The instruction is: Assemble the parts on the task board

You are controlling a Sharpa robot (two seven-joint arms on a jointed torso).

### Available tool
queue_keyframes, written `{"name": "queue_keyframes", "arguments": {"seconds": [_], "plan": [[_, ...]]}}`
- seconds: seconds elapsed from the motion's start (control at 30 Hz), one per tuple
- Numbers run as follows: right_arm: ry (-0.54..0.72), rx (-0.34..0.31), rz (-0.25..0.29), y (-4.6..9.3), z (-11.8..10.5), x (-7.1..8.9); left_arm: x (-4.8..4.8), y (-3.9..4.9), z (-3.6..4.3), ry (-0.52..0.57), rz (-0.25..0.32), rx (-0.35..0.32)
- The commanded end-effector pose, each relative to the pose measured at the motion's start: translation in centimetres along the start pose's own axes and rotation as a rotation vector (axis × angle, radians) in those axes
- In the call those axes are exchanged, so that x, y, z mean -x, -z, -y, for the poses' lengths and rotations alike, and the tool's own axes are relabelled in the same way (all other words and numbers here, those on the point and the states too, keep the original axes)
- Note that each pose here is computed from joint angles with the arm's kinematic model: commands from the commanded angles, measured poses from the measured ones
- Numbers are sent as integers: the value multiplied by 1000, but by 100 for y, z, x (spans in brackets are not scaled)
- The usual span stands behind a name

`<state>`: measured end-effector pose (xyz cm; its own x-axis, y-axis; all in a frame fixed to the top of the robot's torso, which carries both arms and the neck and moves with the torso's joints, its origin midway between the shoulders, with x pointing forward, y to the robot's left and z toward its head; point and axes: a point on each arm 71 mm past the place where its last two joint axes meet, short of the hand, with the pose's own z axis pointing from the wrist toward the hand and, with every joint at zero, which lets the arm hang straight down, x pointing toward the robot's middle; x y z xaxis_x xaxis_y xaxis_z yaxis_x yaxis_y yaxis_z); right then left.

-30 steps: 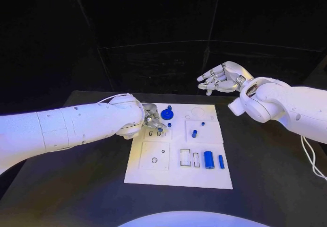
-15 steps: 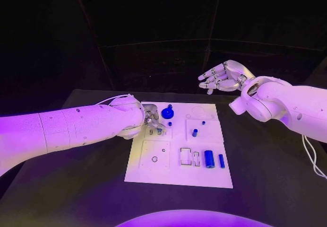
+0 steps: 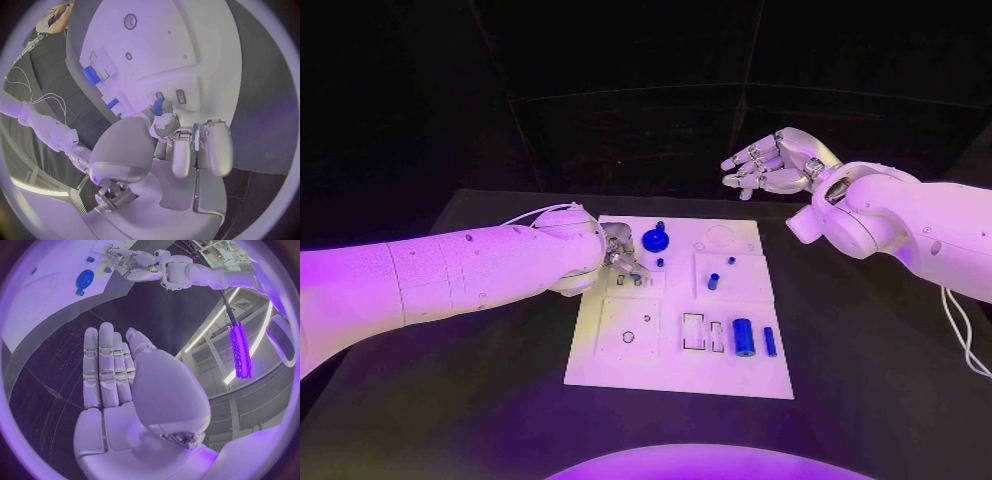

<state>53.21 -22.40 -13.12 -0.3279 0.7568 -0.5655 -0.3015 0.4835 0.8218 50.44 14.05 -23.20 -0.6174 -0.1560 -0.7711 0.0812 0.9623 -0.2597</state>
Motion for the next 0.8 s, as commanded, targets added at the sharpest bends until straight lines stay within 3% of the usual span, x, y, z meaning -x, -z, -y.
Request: {"name": "queue_keyframes", "arguments": {"seconds": [0.03, 0.8], "plan": [[1, 15, -4, -4, -22, 4, 10, -3, 5, -12, 15, -2], [0, 16, -9, -11, -22, -2, -93, 3, 37, -29, -29, -10]]}}
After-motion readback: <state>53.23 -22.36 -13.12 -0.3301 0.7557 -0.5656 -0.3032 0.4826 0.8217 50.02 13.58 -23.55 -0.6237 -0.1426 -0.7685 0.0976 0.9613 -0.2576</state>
